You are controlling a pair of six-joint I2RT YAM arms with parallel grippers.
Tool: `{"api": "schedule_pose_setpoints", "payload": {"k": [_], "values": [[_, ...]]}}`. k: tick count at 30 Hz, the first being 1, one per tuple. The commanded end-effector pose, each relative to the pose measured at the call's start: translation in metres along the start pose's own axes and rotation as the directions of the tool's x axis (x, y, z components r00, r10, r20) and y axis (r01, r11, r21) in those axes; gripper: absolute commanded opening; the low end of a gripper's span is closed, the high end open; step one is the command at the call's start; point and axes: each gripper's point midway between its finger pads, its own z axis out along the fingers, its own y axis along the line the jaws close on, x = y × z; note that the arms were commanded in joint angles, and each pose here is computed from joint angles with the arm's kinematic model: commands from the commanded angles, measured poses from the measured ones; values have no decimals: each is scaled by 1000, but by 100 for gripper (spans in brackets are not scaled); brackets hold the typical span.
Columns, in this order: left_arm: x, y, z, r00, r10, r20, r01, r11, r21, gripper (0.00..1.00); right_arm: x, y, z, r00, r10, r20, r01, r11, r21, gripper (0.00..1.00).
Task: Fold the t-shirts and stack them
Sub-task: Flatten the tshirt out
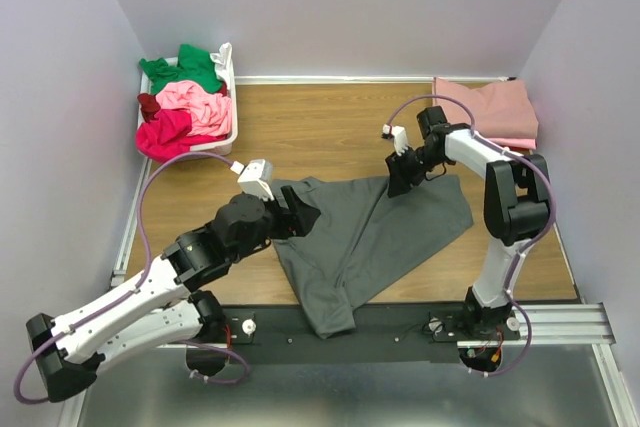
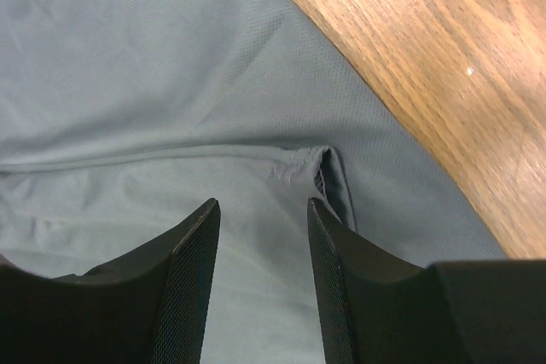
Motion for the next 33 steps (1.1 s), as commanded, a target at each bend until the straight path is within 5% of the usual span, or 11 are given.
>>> {"api": "schedule_pose_setpoints", "payload": {"k": [1,11,18,21,26,33], "values": [[-13,-3,10,997,78,18,-79,994,82,83,-7,-9,6,1000,-2,-12,2,999,34,52],[-6,17,19,995,102,-7,-102,994,47,83,-11,-26,-6,998,-49,-29,52,989,141,53],[-1,30,23,996,89,-12,-88,995,38,83,-6,-13,12,1000,-13,-14,13,999,29,52],[0,33,23,996,87,-12,-86,996,35,83,-7,-8,12,1000,-10,-3,10,1000,4,42],[4,37,25,997,80,-17,-79,996,42,83,-1,-3,2,1000,-25,-17,25,999,28,1],[-5,38,22,995,96,3,-96,995,29,82,32,3,-56,980,-115,-165,149,966,211,0]]}}
